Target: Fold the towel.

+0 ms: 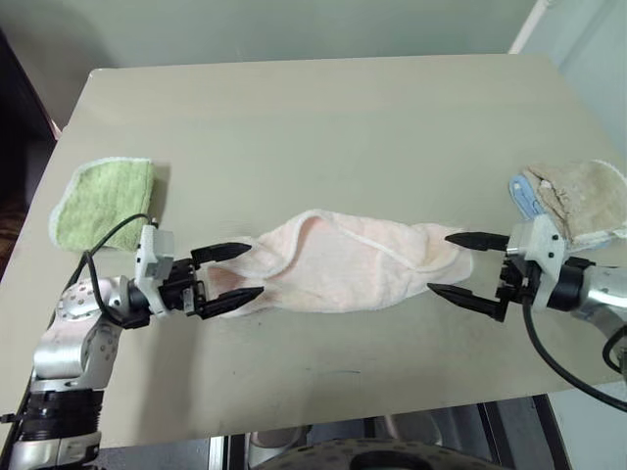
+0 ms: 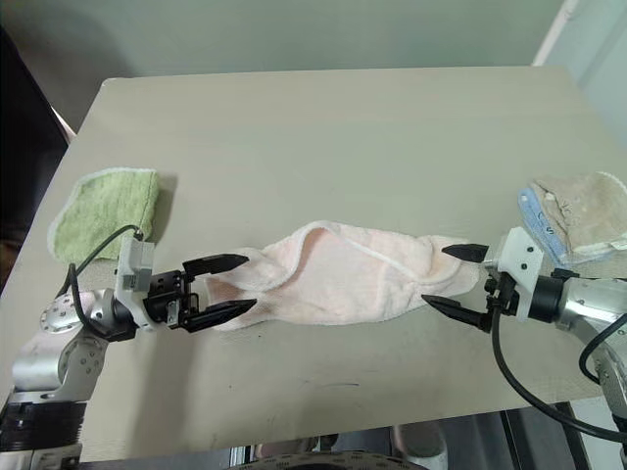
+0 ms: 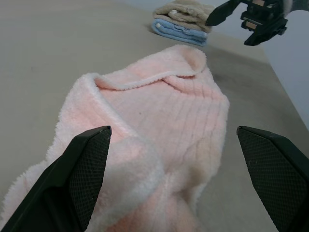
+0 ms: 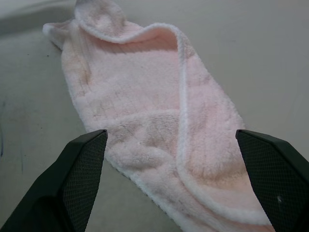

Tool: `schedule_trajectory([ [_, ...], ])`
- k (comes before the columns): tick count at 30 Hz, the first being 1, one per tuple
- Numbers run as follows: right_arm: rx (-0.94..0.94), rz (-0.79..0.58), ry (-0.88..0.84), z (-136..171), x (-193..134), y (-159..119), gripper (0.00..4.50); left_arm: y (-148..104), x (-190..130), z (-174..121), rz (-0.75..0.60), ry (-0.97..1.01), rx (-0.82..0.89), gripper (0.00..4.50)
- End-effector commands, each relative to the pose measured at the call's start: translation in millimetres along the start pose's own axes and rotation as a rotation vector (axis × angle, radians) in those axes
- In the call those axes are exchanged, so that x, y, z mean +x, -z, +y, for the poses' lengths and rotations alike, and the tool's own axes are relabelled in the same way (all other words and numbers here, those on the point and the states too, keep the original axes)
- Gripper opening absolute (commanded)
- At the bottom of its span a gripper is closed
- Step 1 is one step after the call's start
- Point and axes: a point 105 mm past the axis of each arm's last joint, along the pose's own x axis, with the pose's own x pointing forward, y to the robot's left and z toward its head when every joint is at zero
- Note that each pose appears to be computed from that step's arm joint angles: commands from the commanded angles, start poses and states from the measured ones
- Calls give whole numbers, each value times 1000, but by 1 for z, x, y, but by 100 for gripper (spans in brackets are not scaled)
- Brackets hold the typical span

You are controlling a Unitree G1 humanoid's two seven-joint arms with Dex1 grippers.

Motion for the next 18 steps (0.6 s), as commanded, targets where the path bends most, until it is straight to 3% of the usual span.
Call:
schedule_trajectory([
  [1, -35, -30, -1, 2, 1, -9, 449, -6, -2, 4, 3, 5, 51, 450],
  [9, -65, -26, 9, -2, 6, -8, 449, -9, -1, 6, -11, 17, 62, 450],
  [18, -180, 81, 89, -20, 15, 13, 449, -2, 12, 7, -28, 32, 74, 450],
])
